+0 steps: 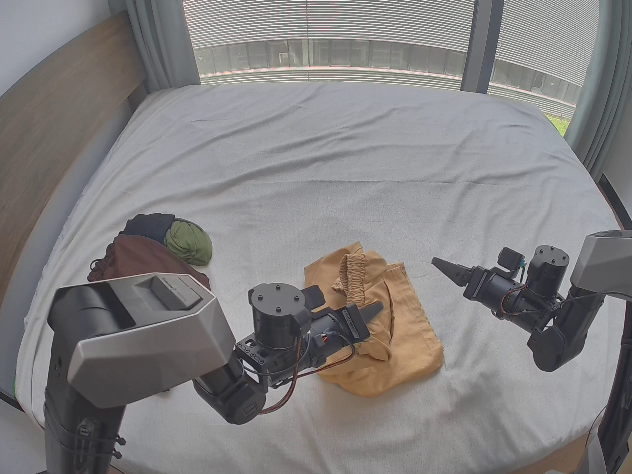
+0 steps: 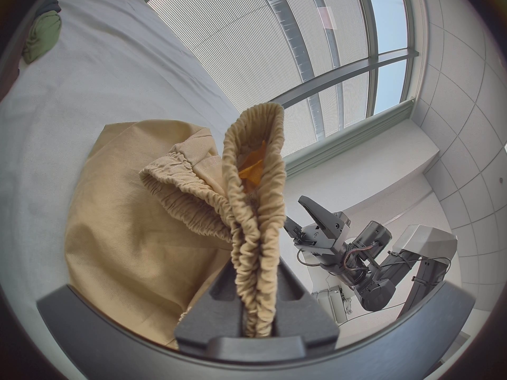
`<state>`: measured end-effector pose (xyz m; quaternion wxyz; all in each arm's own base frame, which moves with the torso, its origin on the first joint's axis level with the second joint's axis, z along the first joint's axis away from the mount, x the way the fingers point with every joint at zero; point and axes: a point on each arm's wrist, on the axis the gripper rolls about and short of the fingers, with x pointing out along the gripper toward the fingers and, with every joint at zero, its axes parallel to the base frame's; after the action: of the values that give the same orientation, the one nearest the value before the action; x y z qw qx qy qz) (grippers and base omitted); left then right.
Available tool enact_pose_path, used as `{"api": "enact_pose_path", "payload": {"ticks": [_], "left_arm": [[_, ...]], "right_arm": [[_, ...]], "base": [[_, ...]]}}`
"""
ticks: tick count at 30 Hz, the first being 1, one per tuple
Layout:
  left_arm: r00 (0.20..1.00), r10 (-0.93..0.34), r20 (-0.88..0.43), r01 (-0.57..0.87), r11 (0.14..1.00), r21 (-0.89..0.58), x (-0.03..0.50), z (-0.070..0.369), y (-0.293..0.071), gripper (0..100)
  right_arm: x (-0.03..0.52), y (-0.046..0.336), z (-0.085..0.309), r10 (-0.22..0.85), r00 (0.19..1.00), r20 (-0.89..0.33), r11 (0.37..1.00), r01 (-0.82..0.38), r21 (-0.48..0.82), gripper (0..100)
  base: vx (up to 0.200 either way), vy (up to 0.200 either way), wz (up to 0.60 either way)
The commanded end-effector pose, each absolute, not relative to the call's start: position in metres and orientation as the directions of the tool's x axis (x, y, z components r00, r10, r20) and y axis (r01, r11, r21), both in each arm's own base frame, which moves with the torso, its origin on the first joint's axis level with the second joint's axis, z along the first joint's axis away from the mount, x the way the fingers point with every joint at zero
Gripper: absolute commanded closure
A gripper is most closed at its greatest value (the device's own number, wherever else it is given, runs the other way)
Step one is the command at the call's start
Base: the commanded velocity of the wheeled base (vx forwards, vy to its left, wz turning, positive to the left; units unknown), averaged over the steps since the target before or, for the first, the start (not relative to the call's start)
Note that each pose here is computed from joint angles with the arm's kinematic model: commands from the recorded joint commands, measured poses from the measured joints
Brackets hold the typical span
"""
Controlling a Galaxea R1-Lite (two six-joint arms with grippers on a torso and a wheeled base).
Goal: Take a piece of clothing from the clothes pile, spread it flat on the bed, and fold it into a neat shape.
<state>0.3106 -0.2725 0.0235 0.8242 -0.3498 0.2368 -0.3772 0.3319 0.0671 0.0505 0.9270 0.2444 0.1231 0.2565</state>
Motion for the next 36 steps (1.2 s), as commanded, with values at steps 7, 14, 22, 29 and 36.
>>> {"api": "enact_pose_path", "payload": {"ticks": [7, 14, 22, 29, 36], "left_arm": [[0.599, -0.786, -0.149, 0.445, 0.482, -0.755, 0.318, 0.006, -0.288, 100], [0.598, -0.785, -0.162, 0.438, 0.489, -0.755, 0.318, 0.004, -0.288, 100], [0.607, -0.781, -0.150, 0.441, 0.488, -0.754, 0.319, 0.005, -0.290, 0], [0.627, -0.762, -0.160, 0.429, 0.509, -0.746, 0.321, 0.002, -0.287, 0], [0.646, -0.735, -0.206, 0.403, 0.557, -0.727, 0.315, 0.005, -0.261, 0]], "right_arm": [[0.337, 0.059, 0.052, 0.515, 0.853, -0.089, 0.757, -0.403, 0.514, 0], [0.337, 0.059, 0.053, 0.515, 0.853, -0.088, 0.757, -0.404, 0.513, 0], [0.337, 0.059, 0.053, 0.515, 0.853, -0.086, 0.757, -0.405, 0.513, 0], [0.337, 0.059, 0.052, 0.515, 0.853, -0.089, 0.757, -0.403, 0.514, 0], [0.336, 0.060, 0.048, 0.517, 0.850, -0.102, 0.757, -0.399, 0.518, 0]], "base": [[0.000, 0.000, 0.00], [0.000, 0.000, 0.00], [0.000, 0.000, 0.00], [0.000, 0.000, 0.00], [0.000, 0.000, 0.00]]}}
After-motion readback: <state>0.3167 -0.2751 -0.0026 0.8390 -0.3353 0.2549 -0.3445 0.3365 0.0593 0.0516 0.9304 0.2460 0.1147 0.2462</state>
